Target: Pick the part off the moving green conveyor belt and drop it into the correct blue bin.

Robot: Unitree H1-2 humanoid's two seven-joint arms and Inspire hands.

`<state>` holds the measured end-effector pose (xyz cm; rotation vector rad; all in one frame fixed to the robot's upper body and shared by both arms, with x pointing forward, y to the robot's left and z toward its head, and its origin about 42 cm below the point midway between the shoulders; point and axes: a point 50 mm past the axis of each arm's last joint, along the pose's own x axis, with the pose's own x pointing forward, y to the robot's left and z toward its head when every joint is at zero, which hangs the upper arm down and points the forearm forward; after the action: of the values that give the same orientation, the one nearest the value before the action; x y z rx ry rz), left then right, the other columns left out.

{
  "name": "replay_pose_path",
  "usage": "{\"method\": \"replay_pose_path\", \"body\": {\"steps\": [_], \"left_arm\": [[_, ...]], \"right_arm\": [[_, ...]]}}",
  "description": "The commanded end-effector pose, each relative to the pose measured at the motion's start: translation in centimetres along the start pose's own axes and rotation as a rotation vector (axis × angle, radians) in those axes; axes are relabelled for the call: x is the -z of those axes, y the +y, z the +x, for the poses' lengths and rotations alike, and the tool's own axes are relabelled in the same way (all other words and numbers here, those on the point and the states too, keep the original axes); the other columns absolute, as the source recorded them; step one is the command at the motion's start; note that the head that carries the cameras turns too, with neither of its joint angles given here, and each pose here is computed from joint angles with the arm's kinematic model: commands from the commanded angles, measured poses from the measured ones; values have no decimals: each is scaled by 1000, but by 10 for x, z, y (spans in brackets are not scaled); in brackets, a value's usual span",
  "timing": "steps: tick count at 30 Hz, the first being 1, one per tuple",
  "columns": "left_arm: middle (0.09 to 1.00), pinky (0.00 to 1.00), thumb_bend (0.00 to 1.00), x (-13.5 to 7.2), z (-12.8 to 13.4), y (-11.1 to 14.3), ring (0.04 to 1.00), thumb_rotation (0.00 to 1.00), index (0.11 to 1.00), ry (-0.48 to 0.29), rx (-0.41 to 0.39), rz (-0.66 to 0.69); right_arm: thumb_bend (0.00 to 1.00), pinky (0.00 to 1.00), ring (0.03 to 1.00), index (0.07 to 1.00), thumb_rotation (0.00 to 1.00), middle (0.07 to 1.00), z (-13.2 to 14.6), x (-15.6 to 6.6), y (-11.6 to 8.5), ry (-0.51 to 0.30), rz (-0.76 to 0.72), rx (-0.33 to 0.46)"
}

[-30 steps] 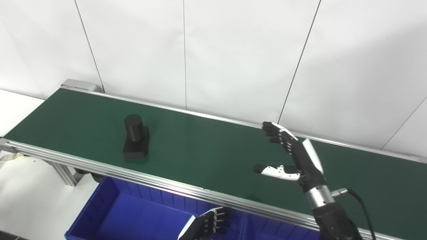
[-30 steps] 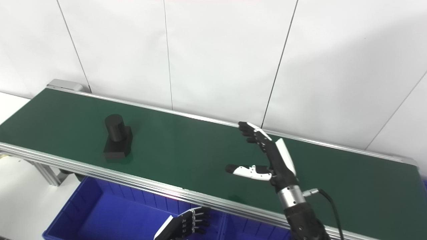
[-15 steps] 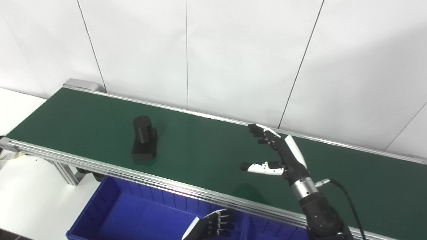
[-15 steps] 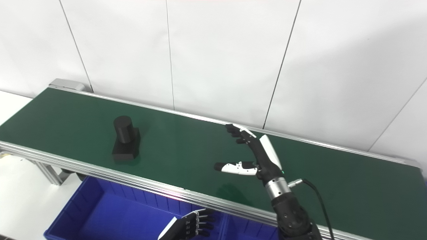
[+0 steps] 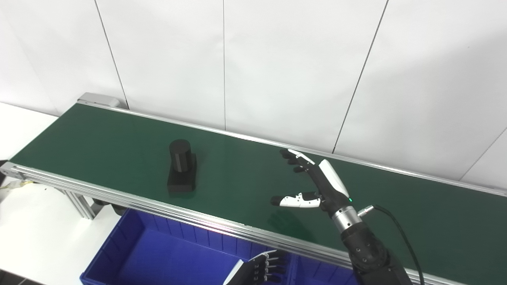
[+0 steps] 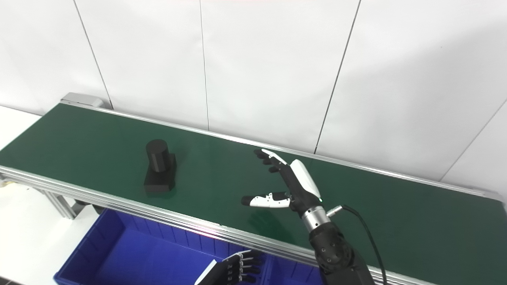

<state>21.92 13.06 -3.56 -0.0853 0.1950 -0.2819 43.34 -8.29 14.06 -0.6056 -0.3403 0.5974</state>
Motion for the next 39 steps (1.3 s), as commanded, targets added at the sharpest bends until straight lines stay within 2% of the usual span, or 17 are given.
{"method": "replay_pose_path", "body": {"steps": [1, 23, 39], "left_arm": [[788, 714, 916, -15, 9, -7, 756, 114, 810, -84, 12, 9], [773, 675, 909, -16, 7, -20, 727, 106, 793, -90, 29, 39], [764, 667, 918, -17, 4, -25, 720, 125, 792, -98, 23, 69]], "right_arm": [[825, 745, 825, 869, 387, 851, 20, -24, -14, -100, -26, 36], [818, 782, 843, 865, 364, 860, 42, -32, -7, -107, -3, 10], [807, 751, 816, 870, 377, 850, 53, -42, 3, -130, -29, -7]]}}
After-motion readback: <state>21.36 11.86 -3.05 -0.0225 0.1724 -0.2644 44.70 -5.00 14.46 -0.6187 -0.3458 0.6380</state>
